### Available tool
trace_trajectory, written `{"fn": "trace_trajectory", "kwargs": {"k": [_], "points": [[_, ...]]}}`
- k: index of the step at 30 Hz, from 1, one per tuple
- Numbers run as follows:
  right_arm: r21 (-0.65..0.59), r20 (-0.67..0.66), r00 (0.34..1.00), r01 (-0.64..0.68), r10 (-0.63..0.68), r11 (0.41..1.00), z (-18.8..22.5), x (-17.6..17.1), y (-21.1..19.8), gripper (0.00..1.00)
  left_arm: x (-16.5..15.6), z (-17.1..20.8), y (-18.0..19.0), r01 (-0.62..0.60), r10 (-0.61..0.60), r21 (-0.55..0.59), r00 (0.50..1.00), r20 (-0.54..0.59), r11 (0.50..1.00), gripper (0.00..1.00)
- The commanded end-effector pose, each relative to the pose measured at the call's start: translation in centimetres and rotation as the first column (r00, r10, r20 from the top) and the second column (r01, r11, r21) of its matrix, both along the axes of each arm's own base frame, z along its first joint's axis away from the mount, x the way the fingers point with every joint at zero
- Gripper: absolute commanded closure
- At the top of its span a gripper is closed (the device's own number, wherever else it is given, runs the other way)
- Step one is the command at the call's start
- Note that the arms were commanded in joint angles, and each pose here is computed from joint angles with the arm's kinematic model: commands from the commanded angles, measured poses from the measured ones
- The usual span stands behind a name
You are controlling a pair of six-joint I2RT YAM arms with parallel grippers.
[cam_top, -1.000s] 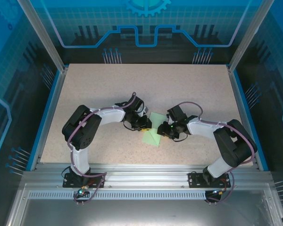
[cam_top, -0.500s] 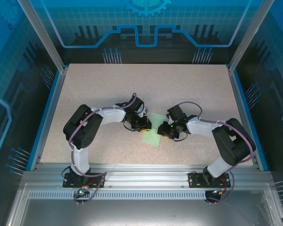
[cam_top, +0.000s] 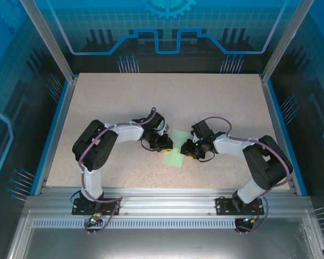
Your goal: Fold a paper plane with a square sheet of paper (pick it up from the middle)
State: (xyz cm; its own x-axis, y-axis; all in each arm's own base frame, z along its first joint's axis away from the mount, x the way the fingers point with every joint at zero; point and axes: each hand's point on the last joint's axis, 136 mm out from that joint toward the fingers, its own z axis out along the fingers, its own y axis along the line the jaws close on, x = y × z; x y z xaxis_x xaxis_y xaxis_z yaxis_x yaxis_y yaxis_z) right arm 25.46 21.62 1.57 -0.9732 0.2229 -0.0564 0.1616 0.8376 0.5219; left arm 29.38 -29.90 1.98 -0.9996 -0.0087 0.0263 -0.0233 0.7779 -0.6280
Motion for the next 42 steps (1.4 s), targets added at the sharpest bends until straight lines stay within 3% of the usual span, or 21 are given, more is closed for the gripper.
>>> {"fn": "trace_trajectory", "kwargs": {"k": [1,21,33,38,42], "points": [[0.094,0.032,0.999,-0.031,0.028,0.995,0.6,0.2,1.9,0.68,-0.3,-0.6,0.3,0.012,-0.012,0.007,1.0,-0.016,1.0,0.77],[0.088,0.028,0.999,-0.047,0.044,0.995,0.4,-0.2,1.9,0.69,0.0,-0.4,0.1,0.003,-0.003,-0.006,1.0,-0.015,1.0,0.77],[0.093,0.064,0.994,-0.091,0.085,0.992,1.9,-0.2,2.1,0.89,0.3,1.4,-0.2,-0.011,0.012,-0.035,1.0,0.014,0.999,0.77],[-0.016,0.09,0.99,-0.107,0.108,0.994,4.1,0.0,0.6,0.96,0.7,3.7,0.4,-0.044,0.047,-0.043,0.995,0.085,0.998,0.76],[-0.204,0.132,0.982,-0.104,0.133,0.973,7.5,0.3,-2.1,0.96,1.1,5.2,1.9,-0.099,0.1,-0.018,0.982,0.158,0.995,0.76]]}}
